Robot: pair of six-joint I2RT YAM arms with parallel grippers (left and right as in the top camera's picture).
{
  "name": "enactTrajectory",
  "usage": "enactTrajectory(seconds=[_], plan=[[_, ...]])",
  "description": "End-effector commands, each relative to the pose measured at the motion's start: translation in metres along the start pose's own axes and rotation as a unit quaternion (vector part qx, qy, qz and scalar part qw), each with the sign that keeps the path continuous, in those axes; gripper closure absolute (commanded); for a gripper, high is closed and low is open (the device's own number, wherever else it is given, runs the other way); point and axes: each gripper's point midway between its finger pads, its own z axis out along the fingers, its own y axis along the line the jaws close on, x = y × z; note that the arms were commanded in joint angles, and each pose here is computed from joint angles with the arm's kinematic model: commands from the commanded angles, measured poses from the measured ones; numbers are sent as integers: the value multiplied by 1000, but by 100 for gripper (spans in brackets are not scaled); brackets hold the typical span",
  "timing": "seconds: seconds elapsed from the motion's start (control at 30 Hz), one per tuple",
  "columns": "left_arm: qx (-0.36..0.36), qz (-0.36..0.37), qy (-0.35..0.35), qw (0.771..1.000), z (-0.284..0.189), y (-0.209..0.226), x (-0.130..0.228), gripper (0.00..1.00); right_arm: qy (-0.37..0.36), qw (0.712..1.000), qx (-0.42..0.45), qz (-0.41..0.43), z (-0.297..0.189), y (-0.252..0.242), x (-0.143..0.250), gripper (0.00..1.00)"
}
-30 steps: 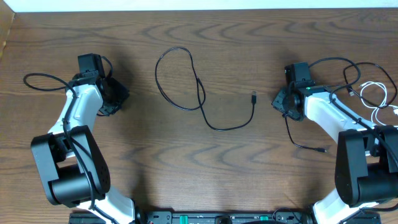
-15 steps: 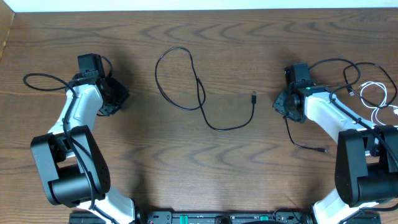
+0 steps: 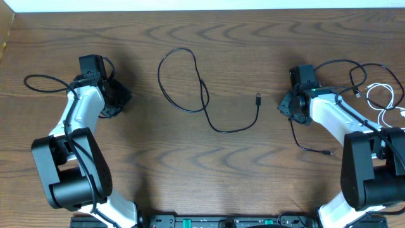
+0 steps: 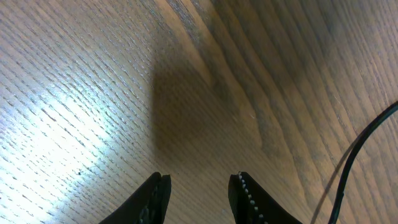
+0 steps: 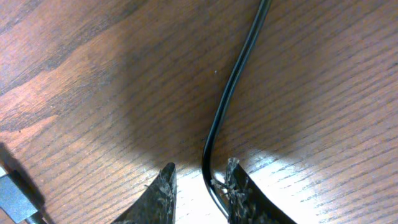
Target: Untangle cables
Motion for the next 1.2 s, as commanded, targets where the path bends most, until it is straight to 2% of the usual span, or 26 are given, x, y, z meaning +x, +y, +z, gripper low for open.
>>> enactTrajectory(seconds=[0.0, 0.1, 0.13, 0.37, 0.47, 0.57, 0.67, 0.8, 0.9, 0.97, 1.17], plan=[[-6, -1, 6, 1000, 3, 3, 3, 64, 4, 1000, 24, -6, 7, -11, 7, 81], [-6, -1, 5, 1000, 3, 3, 3, 64, 3, 1000, 25, -6, 7, -12, 7, 98], [-6, -1, 6, 1000, 3, 3, 3, 64, 3, 1000, 25, -6, 7, -12, 7, 99], [-6, -1, 6, 1000, 3, 3, 3, 64, 3, 1000, 25, -6, 7, -12, 7, 99], [-6, -1, 6, 1000, 3, 3, 3, 64, 3, 1000, 25, -6, 7, -12, 7, 94], [-6, -1, 6, 1000, 3, 3, 3, 64, 0, 1000, 23, -5, 8, -11, 6, 99], [-6, -1, 6, 1000, 3, 3, 3, 64, -38, 999, 22, 5, 12, -10, -14, 99], [-6, -1, 5, 1000, 3, 3, 3, 64, -79, 997, -8, 18, 26, 0, -39, 99], [-6, -1, 5, 1000, 3, 3, 3, 64, -106, 994, -22, -1, 39, 6, -55, 99], [-6, -1, 5, 1000, 3, 3, 3, 64, -131, 991, -14, 4, 60, 2, -66, 99], [-6, -1, 5, 1000, 3, 3, 3, 63, -160, 987, -5, 22, 106, -9, -76, 99]])
